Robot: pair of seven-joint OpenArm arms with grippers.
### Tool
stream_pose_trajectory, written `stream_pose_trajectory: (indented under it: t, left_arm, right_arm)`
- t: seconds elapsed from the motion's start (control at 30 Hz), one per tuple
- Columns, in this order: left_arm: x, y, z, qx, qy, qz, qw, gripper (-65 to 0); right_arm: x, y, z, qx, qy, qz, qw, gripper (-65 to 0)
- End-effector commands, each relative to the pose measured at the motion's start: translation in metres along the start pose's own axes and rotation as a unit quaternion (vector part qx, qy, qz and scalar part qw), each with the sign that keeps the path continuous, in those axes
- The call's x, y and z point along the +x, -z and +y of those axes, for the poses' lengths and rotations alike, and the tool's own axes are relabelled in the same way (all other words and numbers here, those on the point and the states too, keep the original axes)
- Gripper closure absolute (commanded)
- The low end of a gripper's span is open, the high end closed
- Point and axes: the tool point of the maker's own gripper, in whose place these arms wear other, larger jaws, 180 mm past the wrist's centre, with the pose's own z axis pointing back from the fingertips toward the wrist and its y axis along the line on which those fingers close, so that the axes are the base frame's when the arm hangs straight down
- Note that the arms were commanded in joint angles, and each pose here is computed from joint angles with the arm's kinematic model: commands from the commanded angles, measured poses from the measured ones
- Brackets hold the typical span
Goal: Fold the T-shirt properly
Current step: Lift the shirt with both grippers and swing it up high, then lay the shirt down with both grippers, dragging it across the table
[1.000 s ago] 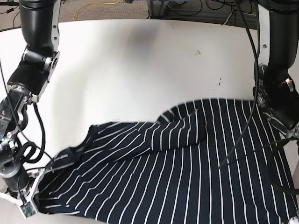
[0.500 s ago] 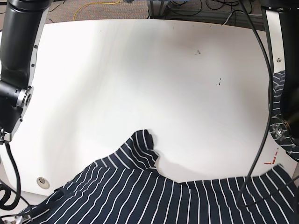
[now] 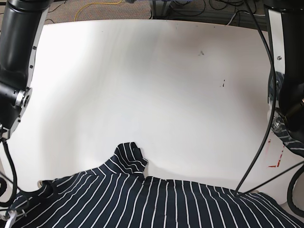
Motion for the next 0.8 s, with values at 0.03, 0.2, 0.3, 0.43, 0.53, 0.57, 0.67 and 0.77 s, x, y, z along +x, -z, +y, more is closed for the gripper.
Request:
stream_pose_trajectory:
  t: [0.03, 0.2, 0.3, 0.43, 0.53, 0.57, 0.67, 0.77]
  left_arm:
    - [0.002, -0.018, 0.002, 0.016, 0.018, -0.016, 1.0, 0.0]
    - [-0.048, -0.031, 0.001, 0.028, 0.037, 0.022, 0.999, 0.0]
    - [-0.086, -0.035, 0.004, 0.033, 0.04, 0.059, 0.997, 0.0]
    - [-0.141, -0.046, 0.009, 0.034, 0.066, 0.115, 0.991, 0.0]
    - [-0.182, -0.059, 0.017, 0.035, 0.089, 0.16, 0.982, 0.0]
    - [-0.194, -0.063, 0.02, 0.035, 0.094, 0.174, 0.98, 0.0]
    - [-0.228, -0.076, 0.029, 0.039, 0.102, 0.216, 0.97, 0.0]
    - [-0.266, -0.093, 0.034, 0.038, 0.108, 0.262, 0.958, 0.0]
  right_arm:
    - [-0.02, -0.023, -0.006, -0.038, -0.002, 0.019, 0.9991, -0.8]
    - [-0.079, -0.036, 0.035, -0.012, 0.01, 0.071, 0.9973, -0.8]
    - [-0.12, -0.039, 0.065, 0.018, 0.038, 0.114, 0.9926, -0.8]
    - [-0.181, -0.055, 0.097, 0.045, 0.082, 0.181, 0.9791, -0.8]
    - [-0.218, -0.071, 0.12, 0.062, 0.101, 0.224, 0.9673, -0.8]
    - [-0.227, -0.076, 0.126, 0.067, 0.109, 0.236, 0.9634, -0.8]
    - [-0.252, -0.091, 0.15, 0.085, 0.13, 0.267, 0.9511, -0.8]
    - [-0.275, -0.108, 0.172, 0.103, 0.148, 0.299, 0.937, -0.8]
